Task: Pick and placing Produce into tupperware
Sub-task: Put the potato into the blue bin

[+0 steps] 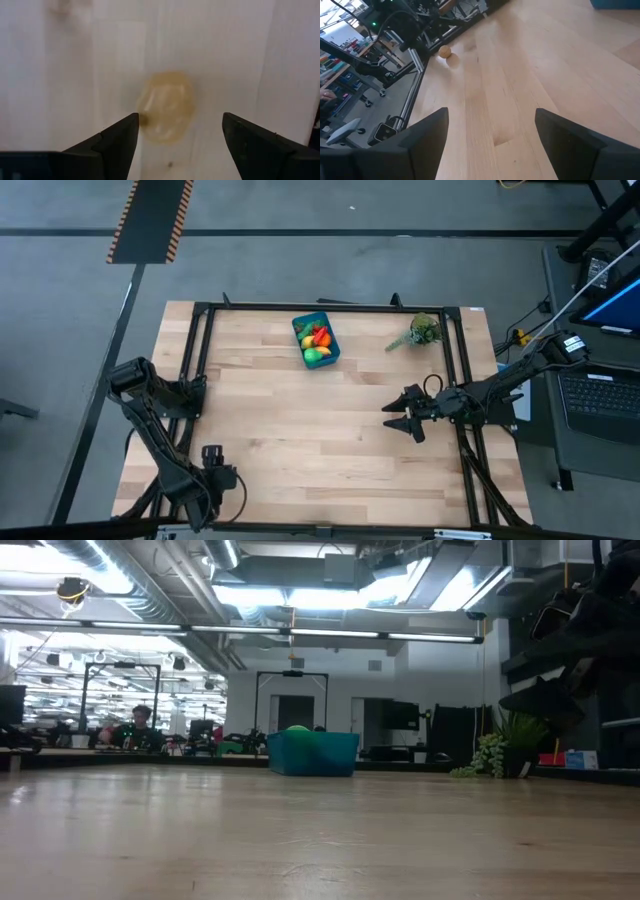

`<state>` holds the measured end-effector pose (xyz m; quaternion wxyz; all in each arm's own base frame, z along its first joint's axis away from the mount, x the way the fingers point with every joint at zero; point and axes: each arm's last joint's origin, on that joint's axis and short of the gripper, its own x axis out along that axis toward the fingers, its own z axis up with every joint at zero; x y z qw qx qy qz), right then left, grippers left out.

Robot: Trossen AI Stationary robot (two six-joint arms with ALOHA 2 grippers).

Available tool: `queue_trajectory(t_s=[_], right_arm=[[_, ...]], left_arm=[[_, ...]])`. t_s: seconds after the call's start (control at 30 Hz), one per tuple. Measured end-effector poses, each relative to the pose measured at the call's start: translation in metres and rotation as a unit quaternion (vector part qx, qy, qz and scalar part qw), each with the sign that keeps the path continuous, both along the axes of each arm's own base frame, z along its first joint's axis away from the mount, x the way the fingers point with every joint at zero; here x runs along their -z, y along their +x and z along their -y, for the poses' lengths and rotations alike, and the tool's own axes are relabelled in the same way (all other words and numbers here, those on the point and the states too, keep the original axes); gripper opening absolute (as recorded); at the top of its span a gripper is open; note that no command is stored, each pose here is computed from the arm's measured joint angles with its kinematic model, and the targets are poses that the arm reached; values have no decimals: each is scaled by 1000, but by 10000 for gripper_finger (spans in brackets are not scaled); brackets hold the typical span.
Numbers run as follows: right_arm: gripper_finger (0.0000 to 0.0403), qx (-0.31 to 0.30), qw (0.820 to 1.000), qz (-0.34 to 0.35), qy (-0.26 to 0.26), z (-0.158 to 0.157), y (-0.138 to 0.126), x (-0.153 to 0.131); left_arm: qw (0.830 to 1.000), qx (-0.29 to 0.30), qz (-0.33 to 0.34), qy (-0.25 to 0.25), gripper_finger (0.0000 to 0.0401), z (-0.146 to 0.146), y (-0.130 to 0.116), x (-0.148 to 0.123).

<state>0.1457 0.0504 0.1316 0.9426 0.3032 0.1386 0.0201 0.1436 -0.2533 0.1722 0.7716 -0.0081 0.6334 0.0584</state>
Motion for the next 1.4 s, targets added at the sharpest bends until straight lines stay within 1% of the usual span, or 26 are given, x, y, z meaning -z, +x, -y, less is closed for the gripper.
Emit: queue_trajectory(t_s=[0.07, 0.27, 0.37, 0.57, 0.8, 0.93, 1.03, 1.27, 1.4], right_arm=[[299, 0, 1000, 0, 0, 0, 0, 0], [299, 0, 1000, 0, 0, 0, 0, 0], [299, 0, 1000, 0, 0, 0, 0, 0], [299, 0, 1000, 0, 0, 0, 0, 0], [299, 0, 1000, 0, 0, 0, 0, 0], [299, 0, 1000, 0, 0, 0, 0, 0], [299, 0, 1000, 0, 0, 0, 0, 0], [299, 4, 1000, 0, -1, 0, 0, 0], [299, 12, 1000, 0, -4, 1, 0, 0]], left_arm=[[1000, 1, 5, -8, 277, 0, 0, 5], [1000, 0, 0, 11, 277, -8, -4, 15], [1000, -3, 3, 5, 277, -9, -3, 19], [1000, 17, 16, -14, 277, -8, 3, 22], [1000, 22, 16, -12, 276, -11, 8, 23], [1000, 17, 4, -7, 271, -12, 7, 30], [1000, 8, -2, -16, 267, -13, 6, 33], [1000, 4, 4, -15, 257, -13, 6, 34], [1000, -4, 1, -19, 238, -13, 6, 34]])
